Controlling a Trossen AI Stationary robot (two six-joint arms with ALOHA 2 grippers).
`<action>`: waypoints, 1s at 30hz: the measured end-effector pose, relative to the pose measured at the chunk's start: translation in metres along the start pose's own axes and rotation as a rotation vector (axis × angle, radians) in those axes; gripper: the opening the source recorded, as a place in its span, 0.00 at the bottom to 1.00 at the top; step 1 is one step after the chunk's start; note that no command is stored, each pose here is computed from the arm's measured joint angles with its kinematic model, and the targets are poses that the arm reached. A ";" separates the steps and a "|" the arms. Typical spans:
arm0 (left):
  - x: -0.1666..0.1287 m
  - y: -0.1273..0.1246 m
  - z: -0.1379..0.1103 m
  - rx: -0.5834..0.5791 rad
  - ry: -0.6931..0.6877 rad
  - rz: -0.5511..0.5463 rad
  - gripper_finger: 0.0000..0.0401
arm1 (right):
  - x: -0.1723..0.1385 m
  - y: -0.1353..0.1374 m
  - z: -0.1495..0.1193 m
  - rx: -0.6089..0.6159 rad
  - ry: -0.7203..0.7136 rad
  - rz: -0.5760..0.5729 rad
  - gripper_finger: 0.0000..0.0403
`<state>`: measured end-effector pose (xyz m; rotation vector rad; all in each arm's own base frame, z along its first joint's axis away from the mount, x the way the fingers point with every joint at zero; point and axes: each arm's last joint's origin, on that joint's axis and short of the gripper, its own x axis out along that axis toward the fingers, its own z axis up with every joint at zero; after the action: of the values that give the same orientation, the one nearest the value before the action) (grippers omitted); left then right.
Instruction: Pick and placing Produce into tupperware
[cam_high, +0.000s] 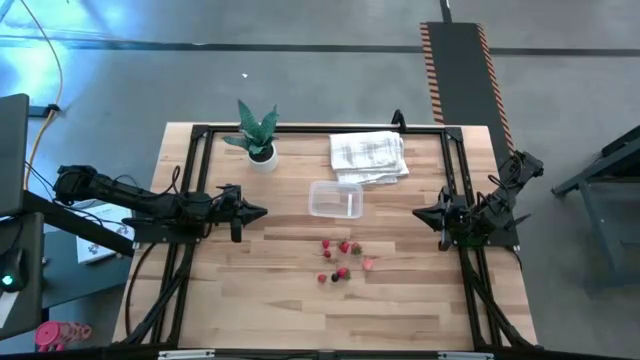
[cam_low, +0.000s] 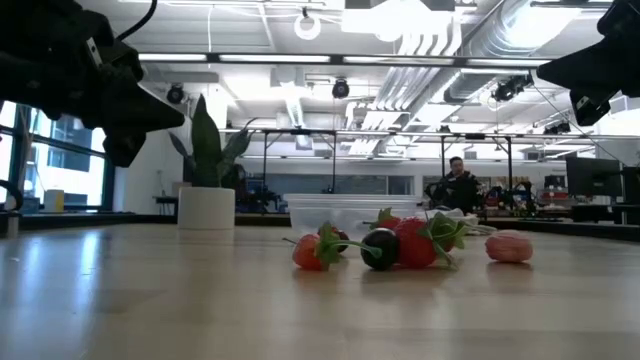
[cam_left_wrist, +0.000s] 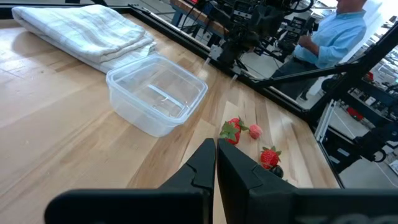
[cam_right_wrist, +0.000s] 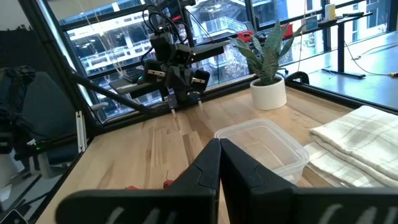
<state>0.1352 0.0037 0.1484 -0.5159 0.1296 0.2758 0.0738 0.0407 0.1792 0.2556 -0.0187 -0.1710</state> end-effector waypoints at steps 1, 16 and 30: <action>0.000 0.000 0.000 0.000 0.000 0.000 0.01 | 0.000 0.000 0.000 0.000 0.000 0.000 0.00; 0.000 -0.001 0.001 -0.194 0.000 -0.012 0.01 | 0.000 0.000 0.000 -0.001 0.000 0.000 0.00; -0.002 -0.018 0.032 -0.315 -0.235 -0.153 0.01 | -0.001 -0.001 0.016 0.155 -0.126 -0.094 0.00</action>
<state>0.1397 0.0043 0.1845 -0.7971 -0.1843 0.2061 0.0721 0.0363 0.1944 0.4008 -0.1458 -0.2791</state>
